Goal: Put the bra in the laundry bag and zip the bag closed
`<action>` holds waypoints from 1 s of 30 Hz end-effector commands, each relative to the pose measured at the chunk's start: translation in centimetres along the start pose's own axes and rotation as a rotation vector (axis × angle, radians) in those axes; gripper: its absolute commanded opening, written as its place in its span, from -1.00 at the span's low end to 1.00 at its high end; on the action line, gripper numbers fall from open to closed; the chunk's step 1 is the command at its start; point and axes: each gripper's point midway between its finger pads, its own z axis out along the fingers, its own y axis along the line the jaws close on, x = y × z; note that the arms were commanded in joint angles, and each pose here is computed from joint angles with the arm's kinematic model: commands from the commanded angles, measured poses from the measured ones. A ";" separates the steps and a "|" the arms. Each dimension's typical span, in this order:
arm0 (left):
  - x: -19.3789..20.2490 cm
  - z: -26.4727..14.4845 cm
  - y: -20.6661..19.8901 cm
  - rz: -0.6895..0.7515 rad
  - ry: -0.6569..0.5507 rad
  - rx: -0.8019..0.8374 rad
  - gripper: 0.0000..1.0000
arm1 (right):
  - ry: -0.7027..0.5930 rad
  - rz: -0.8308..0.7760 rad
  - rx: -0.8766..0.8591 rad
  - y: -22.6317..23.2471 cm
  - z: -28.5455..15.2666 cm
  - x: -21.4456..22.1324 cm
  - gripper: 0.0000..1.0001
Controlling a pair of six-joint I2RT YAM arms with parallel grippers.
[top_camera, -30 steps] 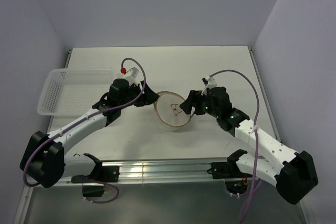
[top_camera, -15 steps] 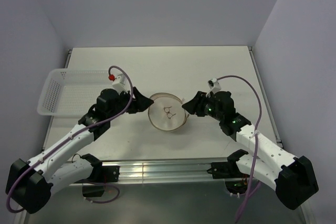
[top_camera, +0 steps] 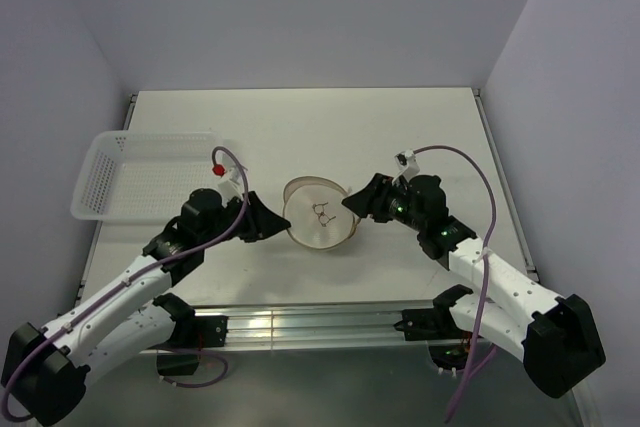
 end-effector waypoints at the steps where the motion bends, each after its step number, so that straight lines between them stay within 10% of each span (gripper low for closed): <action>1: -0.4 0.8 -1.9 0.016 0.012 0.084 -0.23 | -0.016 -0.012 -0.047 0.7 -0.2 -0.3 0.26; 7: -2.8 1.7 -2.7 0.072 -0.040 0.066 -0.99 | -0.025 -0.014 -0.042 0.4 -0.8 0.0 0.09; 15: -5.8 3.4 -2.3 0.172 -0.092 -0.024 -1.00 | 0.021 -0.028 -0.066 0.7 -0.9 0.8 0.18; 24: -8.0 5.5 -1.9 0.196 -0.106 -0.058 -1.00 | -0.069 0.036 -0.145 2.3 -1.2 -0.5 -0.59; 26: -8.3 5.9 -1.4 0.192 -0.112 -0.084 -0.84 | -0.100 0.073 -0.183 2.9 -1.6 -0.8 -0.73; 30: -9.6 5.3 -1.9 0.205 -0.136 -0.121 0.16 | -0.155 0.175 -0.200 1.9 -1.8 -0.2 -1.00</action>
